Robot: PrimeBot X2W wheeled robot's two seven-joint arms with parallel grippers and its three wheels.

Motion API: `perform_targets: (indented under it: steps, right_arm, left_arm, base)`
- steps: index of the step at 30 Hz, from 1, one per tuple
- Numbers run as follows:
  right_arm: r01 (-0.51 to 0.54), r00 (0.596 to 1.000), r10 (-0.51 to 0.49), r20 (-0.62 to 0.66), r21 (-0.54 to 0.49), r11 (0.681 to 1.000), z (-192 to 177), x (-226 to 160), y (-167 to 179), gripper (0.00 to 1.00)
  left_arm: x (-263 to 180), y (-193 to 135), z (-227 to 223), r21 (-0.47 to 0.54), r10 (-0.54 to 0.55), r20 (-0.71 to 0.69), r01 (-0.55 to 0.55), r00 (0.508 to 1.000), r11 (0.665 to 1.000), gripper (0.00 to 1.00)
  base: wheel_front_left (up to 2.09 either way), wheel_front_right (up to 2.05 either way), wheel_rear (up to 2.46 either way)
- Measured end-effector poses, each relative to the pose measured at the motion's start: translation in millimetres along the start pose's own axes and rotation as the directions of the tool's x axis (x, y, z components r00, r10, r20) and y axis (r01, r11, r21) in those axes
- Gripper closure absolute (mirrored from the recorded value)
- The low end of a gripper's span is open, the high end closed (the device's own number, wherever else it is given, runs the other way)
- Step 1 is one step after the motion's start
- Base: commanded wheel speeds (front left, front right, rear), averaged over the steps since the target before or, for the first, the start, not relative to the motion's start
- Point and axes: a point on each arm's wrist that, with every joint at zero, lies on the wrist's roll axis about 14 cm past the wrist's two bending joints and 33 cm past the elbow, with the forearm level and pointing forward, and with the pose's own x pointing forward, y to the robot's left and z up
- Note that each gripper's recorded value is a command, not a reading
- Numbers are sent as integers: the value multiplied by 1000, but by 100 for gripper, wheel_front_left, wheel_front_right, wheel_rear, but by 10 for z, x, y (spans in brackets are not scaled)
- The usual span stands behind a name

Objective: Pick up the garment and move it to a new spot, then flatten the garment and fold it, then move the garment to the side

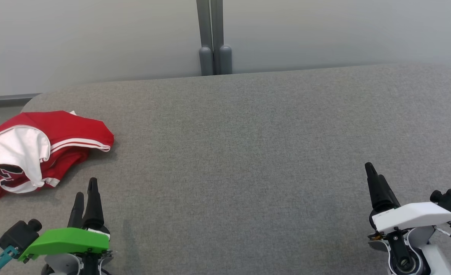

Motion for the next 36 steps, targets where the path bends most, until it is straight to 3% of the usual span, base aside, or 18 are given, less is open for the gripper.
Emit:
perform_targets:
  steps: [15, 36]
  right_arm:
    - [-21, 1000, 23, 5, -202, 979, -17, 2, 38, 0]
    - [-55, 998, 60, -5, -439, 897, -59, -6, 80, 0]
  left_arm:
    - [-1, -9, 24, 197, -14, 19, 10, 1000, 980, 0]
    - [-13, 5, 3, 423, -30, 21, 18, 999, 906, 0]
  base:
    - [0, 0, 0]
    - [0, 0, 0]
